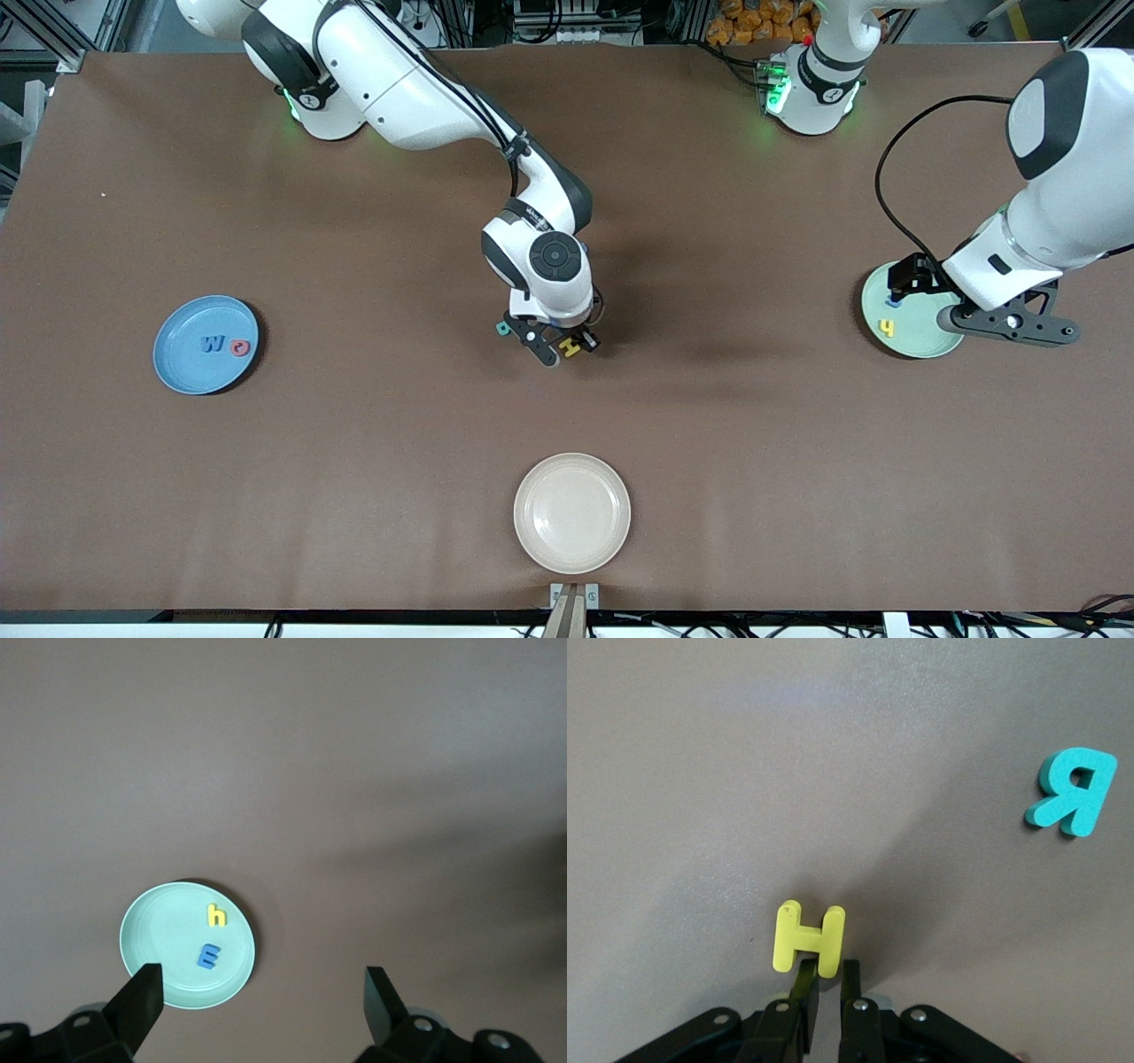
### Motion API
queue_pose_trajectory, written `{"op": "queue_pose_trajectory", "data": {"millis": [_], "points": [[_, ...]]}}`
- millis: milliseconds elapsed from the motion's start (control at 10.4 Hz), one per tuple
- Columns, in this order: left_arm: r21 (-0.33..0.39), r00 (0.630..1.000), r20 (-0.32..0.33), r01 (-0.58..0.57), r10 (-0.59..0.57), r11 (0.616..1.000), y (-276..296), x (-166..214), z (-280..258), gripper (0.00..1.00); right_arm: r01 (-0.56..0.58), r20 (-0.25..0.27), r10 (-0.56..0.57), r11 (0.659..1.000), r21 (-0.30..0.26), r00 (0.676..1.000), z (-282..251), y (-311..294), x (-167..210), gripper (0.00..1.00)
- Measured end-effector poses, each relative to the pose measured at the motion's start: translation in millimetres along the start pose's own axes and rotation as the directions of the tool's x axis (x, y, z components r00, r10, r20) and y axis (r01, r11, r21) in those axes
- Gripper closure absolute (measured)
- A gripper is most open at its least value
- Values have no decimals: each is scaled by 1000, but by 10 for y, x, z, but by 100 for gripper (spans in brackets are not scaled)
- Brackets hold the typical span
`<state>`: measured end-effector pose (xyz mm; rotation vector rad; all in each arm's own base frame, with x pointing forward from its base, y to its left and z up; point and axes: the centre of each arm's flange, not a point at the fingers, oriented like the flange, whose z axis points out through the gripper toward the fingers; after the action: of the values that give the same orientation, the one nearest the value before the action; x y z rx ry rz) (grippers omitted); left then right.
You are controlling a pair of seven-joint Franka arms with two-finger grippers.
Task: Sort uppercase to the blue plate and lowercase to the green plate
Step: 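Close the right gripper on the yellow H while the left gripper rises, then carry the H to the blue plate while the left gripper reaches the letters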
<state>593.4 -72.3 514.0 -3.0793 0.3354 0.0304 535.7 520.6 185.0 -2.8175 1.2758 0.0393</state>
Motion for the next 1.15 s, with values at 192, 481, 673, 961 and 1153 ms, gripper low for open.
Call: {"op": "queue_pose_trajectory", "data": {"millis": [192, 481, 673, 961, 1153], "points": [[0, 1000, 2, -5, 5, 1000, 34, -5, -39, 0, 32, -9, -33, 999, -4, 999, 23, 11, -5, 89], [-35, 1000, -13, -7, 6, 999, 125, -42, -182, 0, 63, -16, -63, 998, -5, 998, 23, 12, -23, 89], [-55, 1000, -16, -5, 4, 998, 179, -91, -272, 0, 65, -17, -65, 998, -9, 998, 20, 13, -20, 89], [-56, 1000, -12, -3, 2, 998, 241, -102, -294, 0, 118, -19, -120, 991, -65, 993, -25, 39, 66, 89], [-56, 1000, -18, -13, 12, 998, 327, -99, -357, 0, 176, -12, -178, 978, -108, 984, -180, 57, 252, 89]]}}
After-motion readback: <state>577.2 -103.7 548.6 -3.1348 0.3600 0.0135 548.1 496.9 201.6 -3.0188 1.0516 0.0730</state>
